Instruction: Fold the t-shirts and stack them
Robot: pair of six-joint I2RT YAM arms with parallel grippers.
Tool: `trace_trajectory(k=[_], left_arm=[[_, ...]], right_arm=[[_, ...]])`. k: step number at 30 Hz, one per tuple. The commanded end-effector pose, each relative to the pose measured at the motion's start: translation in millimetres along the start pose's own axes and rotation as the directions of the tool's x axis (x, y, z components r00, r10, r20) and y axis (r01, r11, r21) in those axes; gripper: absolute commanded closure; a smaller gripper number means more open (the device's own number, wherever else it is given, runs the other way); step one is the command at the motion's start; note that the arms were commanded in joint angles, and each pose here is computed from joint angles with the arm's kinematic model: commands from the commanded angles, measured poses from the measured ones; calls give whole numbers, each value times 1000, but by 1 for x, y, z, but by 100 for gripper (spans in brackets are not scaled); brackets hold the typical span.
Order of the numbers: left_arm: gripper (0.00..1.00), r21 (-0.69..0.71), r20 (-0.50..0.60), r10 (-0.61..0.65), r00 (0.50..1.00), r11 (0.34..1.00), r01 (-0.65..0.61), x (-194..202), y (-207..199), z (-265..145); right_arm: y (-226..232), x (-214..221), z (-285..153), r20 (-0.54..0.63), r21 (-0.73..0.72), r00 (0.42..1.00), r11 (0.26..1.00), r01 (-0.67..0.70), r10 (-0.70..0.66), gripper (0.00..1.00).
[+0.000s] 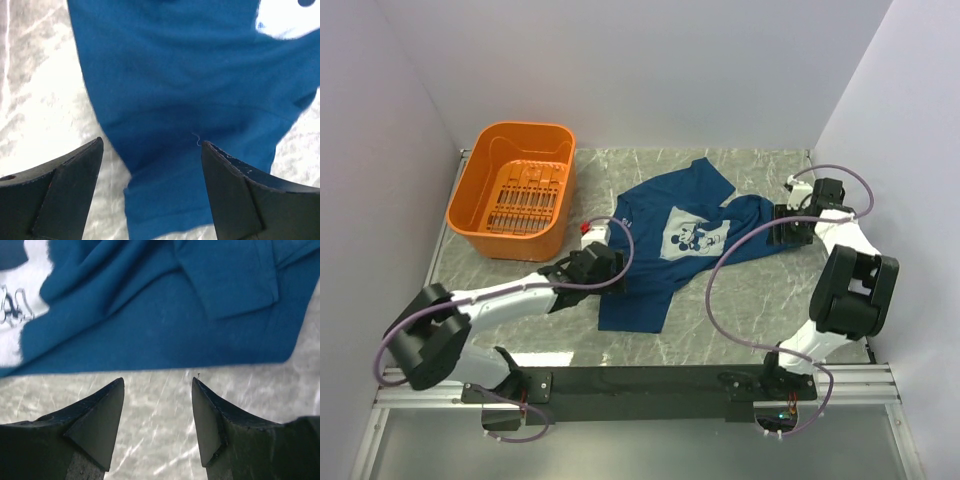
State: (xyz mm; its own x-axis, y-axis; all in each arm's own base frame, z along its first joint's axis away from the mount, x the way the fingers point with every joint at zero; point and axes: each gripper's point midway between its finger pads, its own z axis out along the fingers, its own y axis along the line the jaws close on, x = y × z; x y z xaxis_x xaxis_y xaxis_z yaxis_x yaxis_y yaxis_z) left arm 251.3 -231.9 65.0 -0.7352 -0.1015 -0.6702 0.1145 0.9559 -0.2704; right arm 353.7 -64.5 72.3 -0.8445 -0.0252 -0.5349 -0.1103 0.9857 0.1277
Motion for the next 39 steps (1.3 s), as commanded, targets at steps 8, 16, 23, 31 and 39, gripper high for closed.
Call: trace_trajectory(k=[8,16,23,31,39], left_arm=[[16,151,194,133,972,975,-164,-158,-70,41],[19,224,222,155,963,953,-205,-262,-89,120],[20,350,148,1,989,935,-53,-279,-87,204],[16,410,162,-144,976,910,66,-293,-93,238],[18,328,57,-149,987,937,122,-256,-74,263]], right_arm=[[32,-98,-16,218,-265,973,955,136,-78,36],[16,-140,17,200,-164,979,985,59,-25,36],[3,-148,65,101,59,993,997,58,-63,37],[-4,-152,78,65,117,995,991,66,-74,37],[3,-153,73,79,86,995,995,52,-59,38]])
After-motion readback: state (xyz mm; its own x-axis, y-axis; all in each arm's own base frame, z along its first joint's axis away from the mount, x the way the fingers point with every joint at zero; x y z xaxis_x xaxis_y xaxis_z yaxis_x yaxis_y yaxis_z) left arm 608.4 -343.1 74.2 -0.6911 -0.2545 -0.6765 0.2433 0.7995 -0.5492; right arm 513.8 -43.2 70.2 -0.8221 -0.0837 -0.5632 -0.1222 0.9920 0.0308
